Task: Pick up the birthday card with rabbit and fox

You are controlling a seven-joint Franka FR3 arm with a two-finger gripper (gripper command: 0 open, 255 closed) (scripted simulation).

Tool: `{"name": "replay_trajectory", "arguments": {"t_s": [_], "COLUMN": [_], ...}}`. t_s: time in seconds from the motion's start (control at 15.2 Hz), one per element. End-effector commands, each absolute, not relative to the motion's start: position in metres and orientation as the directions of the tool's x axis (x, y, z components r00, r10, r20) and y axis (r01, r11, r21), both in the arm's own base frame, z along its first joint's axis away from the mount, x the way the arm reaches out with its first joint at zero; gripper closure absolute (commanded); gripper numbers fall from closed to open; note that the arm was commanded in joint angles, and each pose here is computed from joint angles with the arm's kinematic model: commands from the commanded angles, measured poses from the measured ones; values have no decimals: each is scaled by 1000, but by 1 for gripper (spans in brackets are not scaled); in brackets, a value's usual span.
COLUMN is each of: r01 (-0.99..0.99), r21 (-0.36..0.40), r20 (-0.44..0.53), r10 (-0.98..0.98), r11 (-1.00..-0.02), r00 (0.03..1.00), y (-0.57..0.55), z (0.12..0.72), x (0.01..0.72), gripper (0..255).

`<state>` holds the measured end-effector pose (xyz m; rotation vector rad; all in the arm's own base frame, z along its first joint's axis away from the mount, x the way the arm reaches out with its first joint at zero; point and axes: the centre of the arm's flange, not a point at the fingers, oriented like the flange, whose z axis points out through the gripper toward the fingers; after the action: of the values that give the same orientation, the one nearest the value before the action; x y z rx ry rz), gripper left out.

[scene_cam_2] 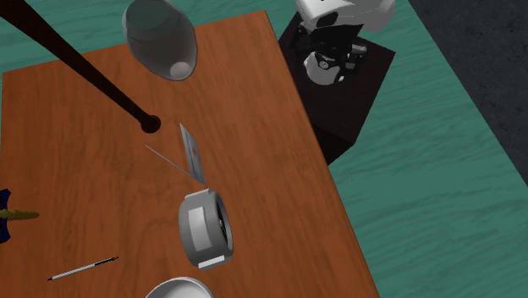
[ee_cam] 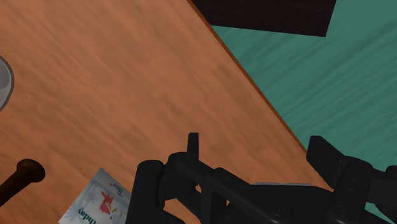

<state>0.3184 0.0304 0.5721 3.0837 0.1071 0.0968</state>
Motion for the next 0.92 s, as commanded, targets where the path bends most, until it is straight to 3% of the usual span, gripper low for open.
{"name": "replay_trajectory", "arguments": {"t_s": [0.0, 0.86], "r01": [68, -73], "r21": [57, 44], "r20": [61, 41], "r10": [71, -72], "r11": [-996, -996], "r00": [996, 997], "y": [30, -34], "z": [572, 537], "x": [318, 478], "gripper": [0, 0]}}
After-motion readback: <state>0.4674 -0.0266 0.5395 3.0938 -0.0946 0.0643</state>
